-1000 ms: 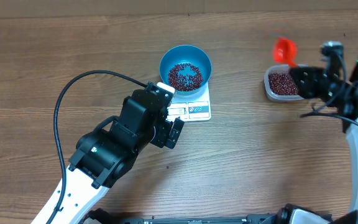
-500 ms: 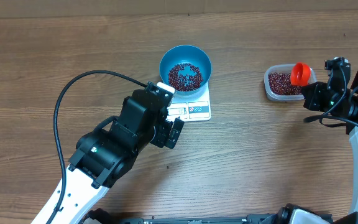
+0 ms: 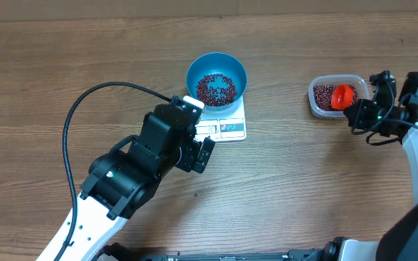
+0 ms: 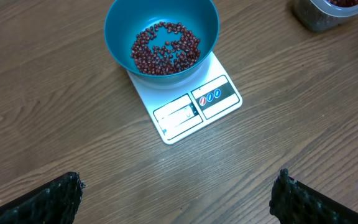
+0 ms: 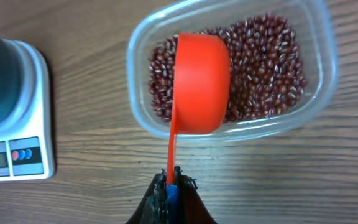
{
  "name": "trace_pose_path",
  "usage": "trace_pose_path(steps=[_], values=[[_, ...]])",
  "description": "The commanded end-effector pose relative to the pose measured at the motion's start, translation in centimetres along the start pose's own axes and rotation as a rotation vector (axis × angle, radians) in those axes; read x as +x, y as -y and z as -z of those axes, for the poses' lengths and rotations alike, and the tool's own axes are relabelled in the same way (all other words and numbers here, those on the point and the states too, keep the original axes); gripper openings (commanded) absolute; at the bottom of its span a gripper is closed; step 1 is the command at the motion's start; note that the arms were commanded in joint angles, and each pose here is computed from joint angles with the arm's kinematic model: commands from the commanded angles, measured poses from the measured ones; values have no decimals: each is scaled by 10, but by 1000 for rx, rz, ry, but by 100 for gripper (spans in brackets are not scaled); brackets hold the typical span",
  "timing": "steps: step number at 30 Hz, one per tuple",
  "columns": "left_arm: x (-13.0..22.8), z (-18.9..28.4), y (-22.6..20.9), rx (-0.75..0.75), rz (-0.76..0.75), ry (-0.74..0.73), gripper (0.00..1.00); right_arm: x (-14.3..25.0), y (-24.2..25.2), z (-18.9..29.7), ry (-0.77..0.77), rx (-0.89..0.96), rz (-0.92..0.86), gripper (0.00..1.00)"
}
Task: Scoop item into bowl and weigh 150g on scale
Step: 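Lower the red scoop into the bean tub with the right gripper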
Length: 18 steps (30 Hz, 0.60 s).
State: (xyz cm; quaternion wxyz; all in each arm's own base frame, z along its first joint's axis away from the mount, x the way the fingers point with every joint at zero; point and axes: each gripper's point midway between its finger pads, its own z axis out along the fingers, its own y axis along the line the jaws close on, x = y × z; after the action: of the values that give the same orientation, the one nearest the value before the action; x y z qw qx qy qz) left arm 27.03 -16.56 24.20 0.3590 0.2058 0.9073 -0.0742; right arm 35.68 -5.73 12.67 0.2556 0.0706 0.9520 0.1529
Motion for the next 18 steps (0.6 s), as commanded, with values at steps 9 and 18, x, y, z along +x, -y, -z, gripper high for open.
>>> trace_pose_path(steps=[9, 18], values=[[-3, 0, -3, -12, -11, 6, 99, -14, 5, -8, 44, 4, 25, 12], [-3, 0, -3, -12, -11, 5, 100, -17, 5, -8, 56, 5, 30, 12]])
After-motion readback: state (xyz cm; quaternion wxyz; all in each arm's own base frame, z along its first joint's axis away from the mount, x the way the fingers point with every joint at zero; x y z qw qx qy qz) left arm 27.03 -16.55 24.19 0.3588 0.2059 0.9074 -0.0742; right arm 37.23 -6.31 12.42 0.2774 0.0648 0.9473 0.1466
